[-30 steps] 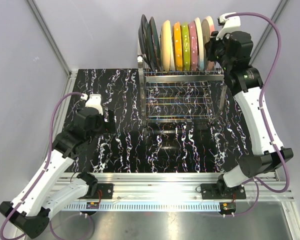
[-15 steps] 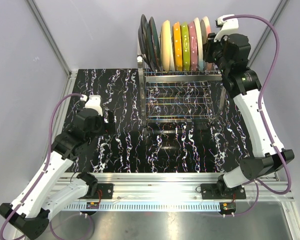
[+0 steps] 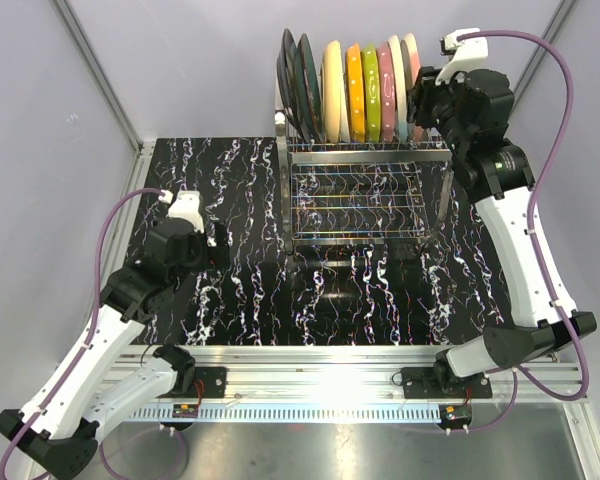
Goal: Load the plates into the dish rack
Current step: Insert the plate into the dish rack
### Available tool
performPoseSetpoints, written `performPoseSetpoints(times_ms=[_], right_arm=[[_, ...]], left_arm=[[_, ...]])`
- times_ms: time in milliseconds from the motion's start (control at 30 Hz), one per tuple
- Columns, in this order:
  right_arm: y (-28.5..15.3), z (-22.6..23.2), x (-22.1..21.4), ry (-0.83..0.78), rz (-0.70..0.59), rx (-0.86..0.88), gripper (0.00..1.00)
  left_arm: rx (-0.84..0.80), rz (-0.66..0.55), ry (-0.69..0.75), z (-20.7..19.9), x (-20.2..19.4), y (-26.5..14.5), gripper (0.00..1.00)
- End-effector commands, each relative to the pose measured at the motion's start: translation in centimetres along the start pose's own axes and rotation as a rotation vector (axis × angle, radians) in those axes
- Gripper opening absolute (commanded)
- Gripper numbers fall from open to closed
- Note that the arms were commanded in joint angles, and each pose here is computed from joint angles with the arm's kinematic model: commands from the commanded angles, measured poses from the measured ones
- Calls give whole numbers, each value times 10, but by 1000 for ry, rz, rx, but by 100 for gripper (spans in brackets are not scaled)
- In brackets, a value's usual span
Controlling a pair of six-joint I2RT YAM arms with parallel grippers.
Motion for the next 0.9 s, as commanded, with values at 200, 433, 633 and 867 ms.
performPoseSetpoints(times_ms=[200,433,633,867], right_arm=[[-43,22,39,92,-114,167,54],[-62,23,50,112,-141,193,55],[-85,26,47,138,-120,258,65],[-120,24,-23,202,1,303,100]], left_arm=[[-24,-56,-29,0,7,-7,99],[-29,-63,-29,1,11,-13,99],[-14,-107,-11,5,23,-24,99],[34,-221,6,14,48,-44,99]])
Point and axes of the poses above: each gripper's point midway between its finger pads, its own y axis out along the fingers, its own z axis along the line the jaws close on, x = y × z, the point moved 9 cm from there along -y, back along the fingers, and after that the axes turned 3 degrees about y, right-handed, at the moved point
